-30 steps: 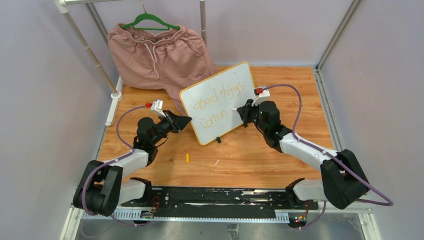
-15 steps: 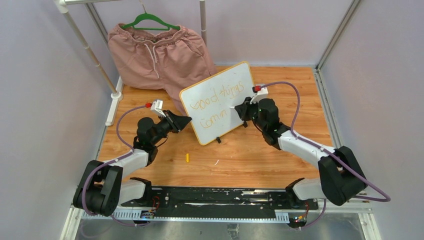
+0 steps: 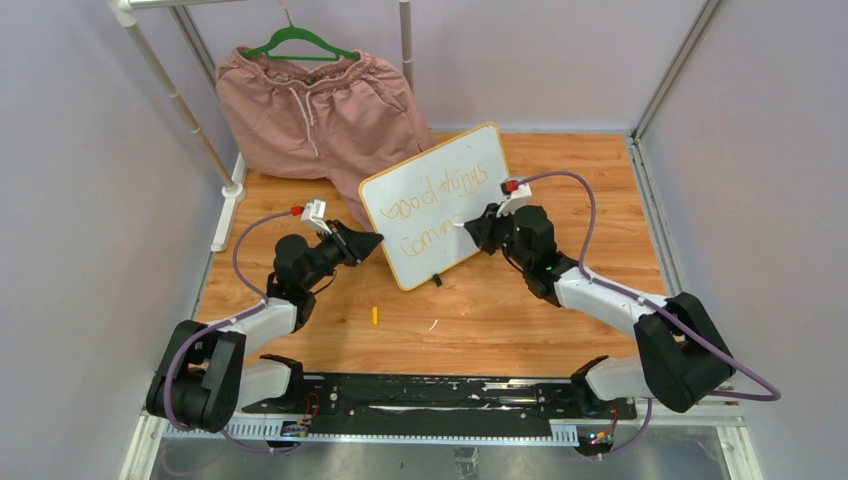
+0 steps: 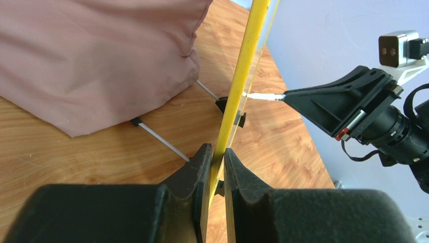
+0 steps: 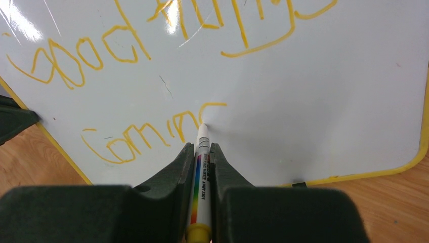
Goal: Write a sentence on the whiteboard
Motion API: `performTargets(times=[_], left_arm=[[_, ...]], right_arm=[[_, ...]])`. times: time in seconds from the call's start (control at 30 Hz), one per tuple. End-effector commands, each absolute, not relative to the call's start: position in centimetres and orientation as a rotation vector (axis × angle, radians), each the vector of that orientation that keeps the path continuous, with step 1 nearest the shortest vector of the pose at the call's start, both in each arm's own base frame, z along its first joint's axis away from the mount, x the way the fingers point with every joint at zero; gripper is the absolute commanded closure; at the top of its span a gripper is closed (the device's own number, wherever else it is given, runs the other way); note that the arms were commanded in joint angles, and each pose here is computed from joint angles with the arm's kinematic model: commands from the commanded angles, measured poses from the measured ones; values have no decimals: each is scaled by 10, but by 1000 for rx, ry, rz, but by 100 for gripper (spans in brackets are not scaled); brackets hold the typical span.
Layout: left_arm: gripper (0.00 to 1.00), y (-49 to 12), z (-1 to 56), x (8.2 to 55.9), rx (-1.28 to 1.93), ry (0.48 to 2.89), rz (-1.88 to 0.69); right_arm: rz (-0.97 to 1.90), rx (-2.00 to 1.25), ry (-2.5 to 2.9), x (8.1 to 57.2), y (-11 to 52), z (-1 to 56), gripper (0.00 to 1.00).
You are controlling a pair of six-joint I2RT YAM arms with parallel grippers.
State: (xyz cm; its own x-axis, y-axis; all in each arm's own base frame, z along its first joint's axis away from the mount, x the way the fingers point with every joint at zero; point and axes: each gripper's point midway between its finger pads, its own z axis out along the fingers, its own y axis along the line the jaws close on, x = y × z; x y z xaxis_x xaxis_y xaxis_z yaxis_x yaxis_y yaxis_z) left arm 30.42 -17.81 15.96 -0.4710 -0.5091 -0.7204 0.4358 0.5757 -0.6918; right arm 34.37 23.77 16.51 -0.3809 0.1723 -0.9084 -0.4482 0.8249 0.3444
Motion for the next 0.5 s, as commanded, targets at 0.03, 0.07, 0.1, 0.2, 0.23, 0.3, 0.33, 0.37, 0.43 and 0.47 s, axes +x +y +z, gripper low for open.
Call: performTargets(times=[0.03,0.07,0.1,0.2,0.23,0.3,0.33,0.37,0.43,0.47], left_arm=[[82,-187,167,299,-3,1719,-1138],[82,-187,167,299,-2,1718,-1138],[82,-187,167,299,-2,1718,-1138],[82,-187,167,298,-2,1718,-1138],[82,-187,168,298,-1,1717,-1138],[82,-187,168,298,-1,1715,-1138],[82,-187,168,298,-1,1716,-1138],[82,-187,168,298,-1,1716,-1138],[82,-187,168,298,-1,1715,-1138],[82,-187,168,298,-1,1717,-1138]], right_arm=[[636,-196,1889,335,230,149,100],[627,-191,1888,335,228,150,100],[620,-185,1890,335,226,149,100],[603,-170,1892,338,220,150,100],[598,-165,1890,340,219,151,100],[593,-156,1884,343,216,154,100],[591,-154,1881,344,215,156,100],[588,-153,1877,346,214,158,100],[584,-148,1865,350,213,164,100],[583,-147,1861,352,213,167,100]])
